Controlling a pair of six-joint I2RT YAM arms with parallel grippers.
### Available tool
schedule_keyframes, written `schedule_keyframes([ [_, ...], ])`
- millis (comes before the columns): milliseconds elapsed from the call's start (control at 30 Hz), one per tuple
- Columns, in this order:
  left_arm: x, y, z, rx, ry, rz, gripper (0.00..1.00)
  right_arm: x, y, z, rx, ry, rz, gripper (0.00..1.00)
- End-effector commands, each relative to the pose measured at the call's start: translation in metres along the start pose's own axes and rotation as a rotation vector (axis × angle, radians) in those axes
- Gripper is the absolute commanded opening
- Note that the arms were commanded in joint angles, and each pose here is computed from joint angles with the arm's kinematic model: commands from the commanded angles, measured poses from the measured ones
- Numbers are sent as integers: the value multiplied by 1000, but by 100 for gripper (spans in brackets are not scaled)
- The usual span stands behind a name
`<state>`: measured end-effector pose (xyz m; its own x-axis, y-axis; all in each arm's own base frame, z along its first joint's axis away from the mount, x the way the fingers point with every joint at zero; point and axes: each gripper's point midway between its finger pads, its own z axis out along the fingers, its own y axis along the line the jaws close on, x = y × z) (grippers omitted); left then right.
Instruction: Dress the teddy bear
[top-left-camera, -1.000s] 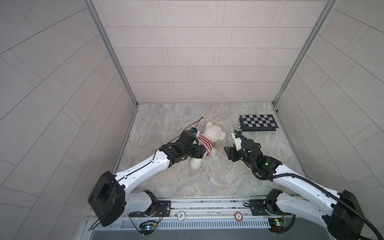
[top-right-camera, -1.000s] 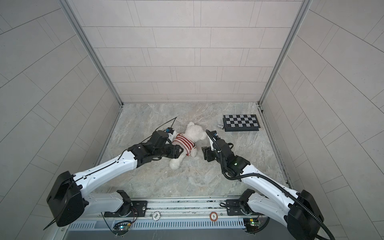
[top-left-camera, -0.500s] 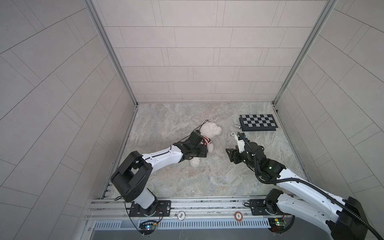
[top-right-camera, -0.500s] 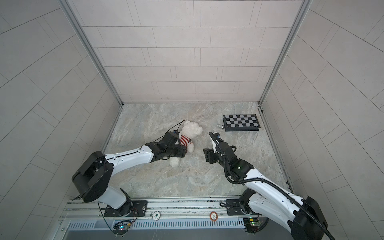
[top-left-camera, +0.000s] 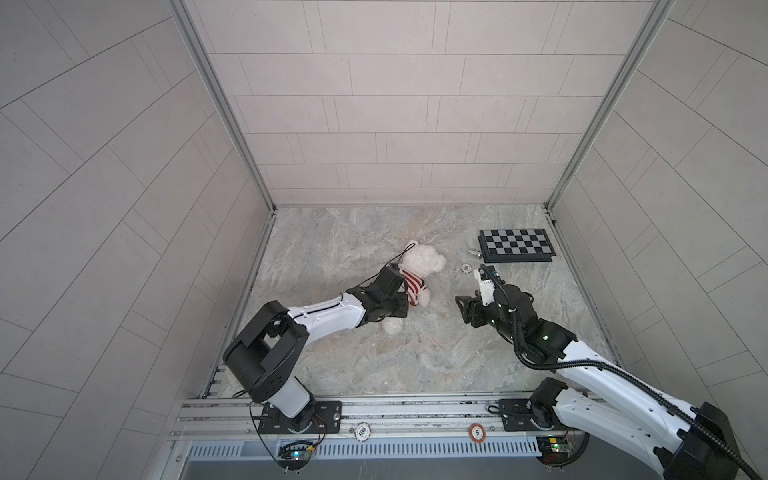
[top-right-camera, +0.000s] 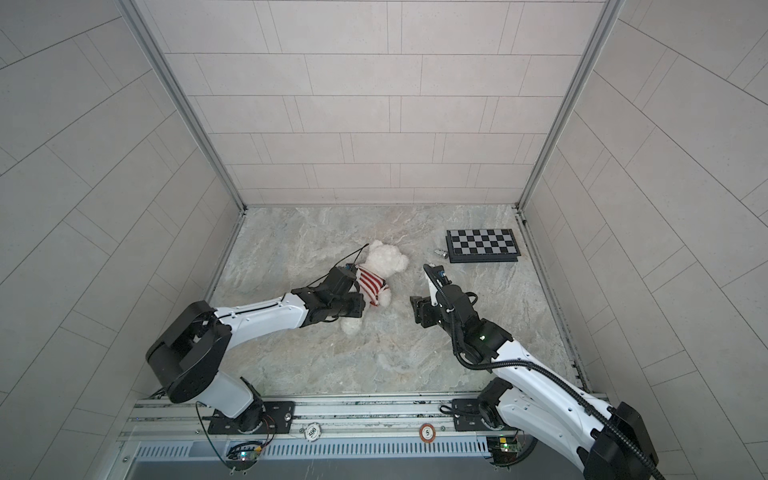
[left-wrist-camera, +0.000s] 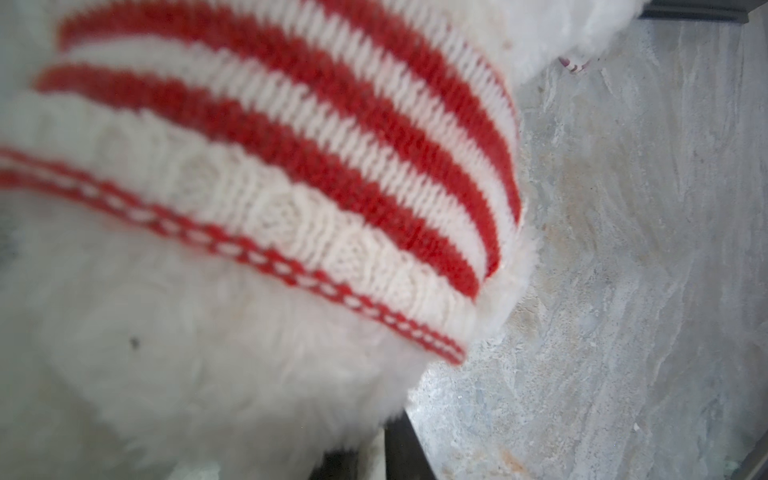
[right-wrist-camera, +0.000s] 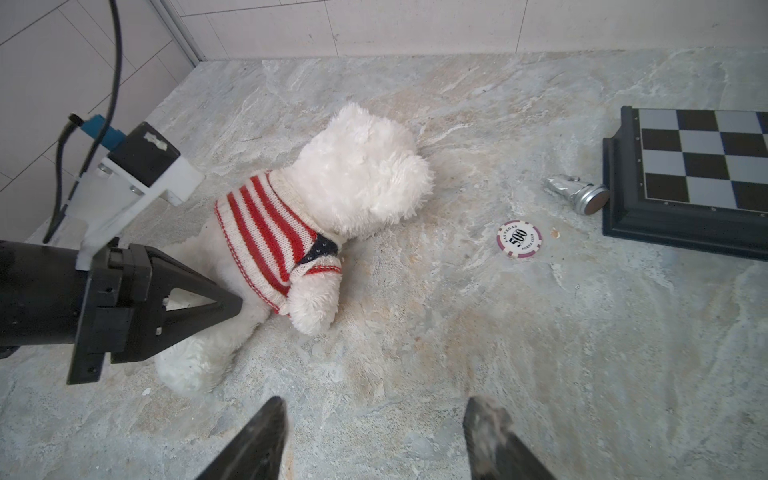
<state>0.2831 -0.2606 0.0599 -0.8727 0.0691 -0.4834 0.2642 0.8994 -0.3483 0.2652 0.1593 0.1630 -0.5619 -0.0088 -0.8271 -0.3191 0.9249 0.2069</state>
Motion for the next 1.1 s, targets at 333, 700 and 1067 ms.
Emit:
schedule_keyframes([
  [333, 58, 11, -30, 10, 81, 104, 13, -53, 20, 20, -120, 29, -70, 72],
  [700, 20, 15, -27, -77, 49, 145, 63, -50, 26, 29, -158, 28, -21, 75],
  [1067, -19, -3, -48, 33, -45, 42, 59, -39, 20, 22, -142, 36, -11, 76],
])
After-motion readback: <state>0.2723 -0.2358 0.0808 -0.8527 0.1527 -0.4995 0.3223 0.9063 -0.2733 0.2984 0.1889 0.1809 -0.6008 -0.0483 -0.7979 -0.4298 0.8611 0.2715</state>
